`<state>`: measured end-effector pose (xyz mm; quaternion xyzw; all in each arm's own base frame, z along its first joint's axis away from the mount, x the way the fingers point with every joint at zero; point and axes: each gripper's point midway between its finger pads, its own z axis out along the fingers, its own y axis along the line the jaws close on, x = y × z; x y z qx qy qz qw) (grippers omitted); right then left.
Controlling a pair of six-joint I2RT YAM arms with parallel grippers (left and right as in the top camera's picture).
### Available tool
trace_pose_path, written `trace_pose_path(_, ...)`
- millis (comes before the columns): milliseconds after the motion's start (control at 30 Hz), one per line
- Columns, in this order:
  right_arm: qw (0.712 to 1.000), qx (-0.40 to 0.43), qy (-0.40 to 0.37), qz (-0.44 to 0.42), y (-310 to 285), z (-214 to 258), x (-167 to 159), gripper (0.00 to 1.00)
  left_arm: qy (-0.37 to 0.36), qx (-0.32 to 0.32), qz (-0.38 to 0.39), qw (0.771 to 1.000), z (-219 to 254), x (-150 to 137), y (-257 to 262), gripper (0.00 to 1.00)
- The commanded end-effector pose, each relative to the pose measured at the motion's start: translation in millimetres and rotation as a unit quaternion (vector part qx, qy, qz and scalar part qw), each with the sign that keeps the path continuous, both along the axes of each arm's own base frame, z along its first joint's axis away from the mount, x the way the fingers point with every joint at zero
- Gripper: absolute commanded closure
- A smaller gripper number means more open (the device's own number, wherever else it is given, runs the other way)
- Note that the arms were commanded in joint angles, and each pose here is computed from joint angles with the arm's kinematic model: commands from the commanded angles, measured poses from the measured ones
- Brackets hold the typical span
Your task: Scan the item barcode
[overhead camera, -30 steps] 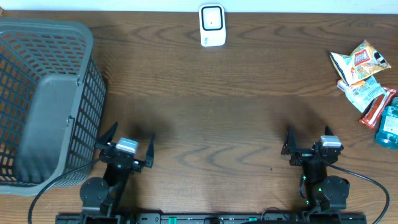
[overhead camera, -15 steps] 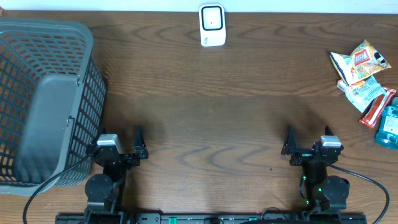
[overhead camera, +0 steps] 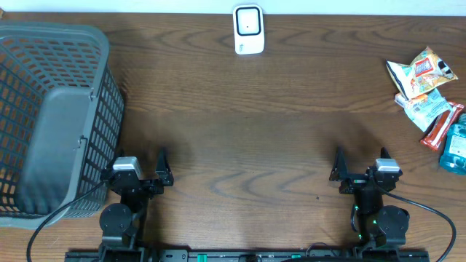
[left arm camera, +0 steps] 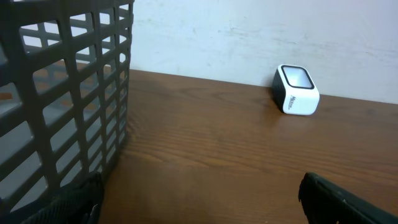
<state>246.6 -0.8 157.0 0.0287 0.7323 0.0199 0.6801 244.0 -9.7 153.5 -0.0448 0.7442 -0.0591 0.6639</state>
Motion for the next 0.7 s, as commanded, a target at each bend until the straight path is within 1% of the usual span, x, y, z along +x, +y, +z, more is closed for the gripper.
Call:
trace_pose_path(0,1.000,-0.006,-0.001,-0.009,-3.8,0.2,-0.4,0.01,0.021,-0.003,0.027,0.999,-16.7,-0.3,10.4,0.00)
trace_pose_path(133,1.000,-0.006,-0.001,-0.009,-3.8,0.2,-0.4,0.01,0.021,-0.003,0.050,0.999,-16.7,-0.5,21.5,0.00)
trace_pose_path(667,1.000,-0.006,-0.001,-0.009,-3.8,0.2,-0.4,0.01,0.022,-0.003,0.050,0.999,-17.2,-0.5,21.6,0.00)
